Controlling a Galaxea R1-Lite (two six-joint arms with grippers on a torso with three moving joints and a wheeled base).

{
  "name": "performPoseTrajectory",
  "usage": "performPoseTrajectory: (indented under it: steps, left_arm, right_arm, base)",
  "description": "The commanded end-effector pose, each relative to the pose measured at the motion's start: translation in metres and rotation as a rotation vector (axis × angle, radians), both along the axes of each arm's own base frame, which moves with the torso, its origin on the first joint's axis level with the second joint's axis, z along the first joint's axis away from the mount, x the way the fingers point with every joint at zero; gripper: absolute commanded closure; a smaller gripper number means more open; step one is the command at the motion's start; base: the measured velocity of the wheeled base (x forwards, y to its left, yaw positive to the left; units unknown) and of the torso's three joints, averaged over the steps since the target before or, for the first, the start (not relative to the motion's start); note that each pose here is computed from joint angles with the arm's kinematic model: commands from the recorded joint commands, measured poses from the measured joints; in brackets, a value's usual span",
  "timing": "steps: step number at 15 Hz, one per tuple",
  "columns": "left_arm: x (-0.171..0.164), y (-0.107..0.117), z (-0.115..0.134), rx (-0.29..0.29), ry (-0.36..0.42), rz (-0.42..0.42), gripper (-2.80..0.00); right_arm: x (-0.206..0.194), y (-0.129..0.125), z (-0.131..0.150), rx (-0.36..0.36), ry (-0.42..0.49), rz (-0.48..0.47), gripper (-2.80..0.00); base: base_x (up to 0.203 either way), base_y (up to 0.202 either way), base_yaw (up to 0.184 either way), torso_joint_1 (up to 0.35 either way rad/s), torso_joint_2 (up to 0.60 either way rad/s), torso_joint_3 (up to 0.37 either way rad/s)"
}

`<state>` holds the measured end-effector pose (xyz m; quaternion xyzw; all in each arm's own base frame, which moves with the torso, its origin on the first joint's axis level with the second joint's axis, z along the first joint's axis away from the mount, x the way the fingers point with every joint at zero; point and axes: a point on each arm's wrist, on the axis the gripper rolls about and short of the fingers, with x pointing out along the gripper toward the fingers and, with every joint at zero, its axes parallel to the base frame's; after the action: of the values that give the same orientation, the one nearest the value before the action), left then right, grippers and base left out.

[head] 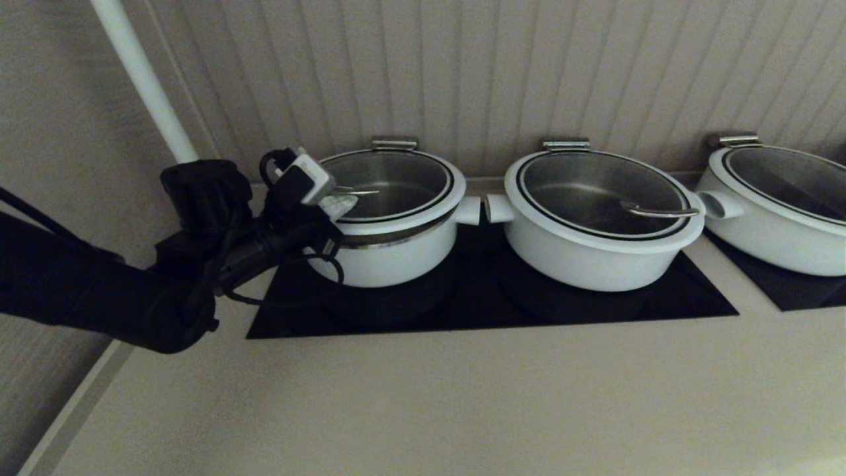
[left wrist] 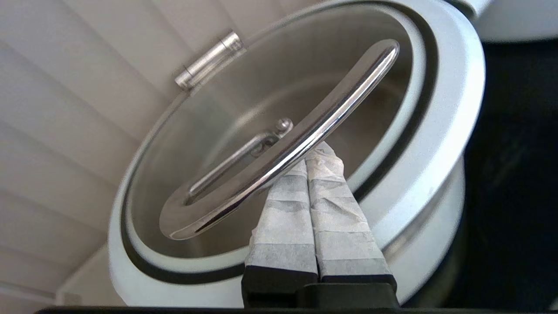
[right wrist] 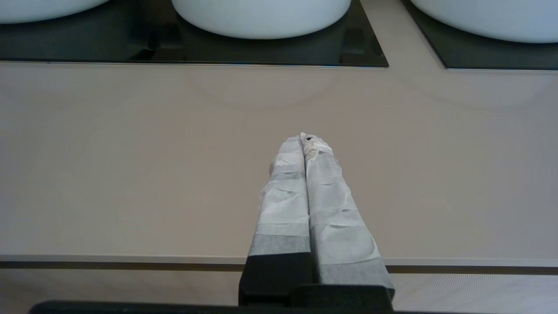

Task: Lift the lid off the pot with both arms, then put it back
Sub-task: Open the food pot lid a small opening with the left arm

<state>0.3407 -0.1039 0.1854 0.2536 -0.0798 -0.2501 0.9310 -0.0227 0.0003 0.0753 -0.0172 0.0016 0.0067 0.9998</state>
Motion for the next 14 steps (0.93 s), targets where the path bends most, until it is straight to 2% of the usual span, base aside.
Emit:
performPoseTrajectory:
  steps: [1,14]
  left_arm:
    - [0.002,-0.001,0.011,-0.009,-0.040,-0.001,0.00]
    - [0.003,-0.001,0.025,-0.013,-0.093,0.003,0.00]
  right_arm:
    - [0.000,0.000,0.000,-0.001,0.001,0.002,0.00]
    - [0.000,0.000,0.000,-0.001,0.001,0.000,0.00]
  base:
    - [0.000,0.000,0.000,0.000,0.00,0.000]
    - [0.000,0.000,0.000,0.000,0.00,0.000]
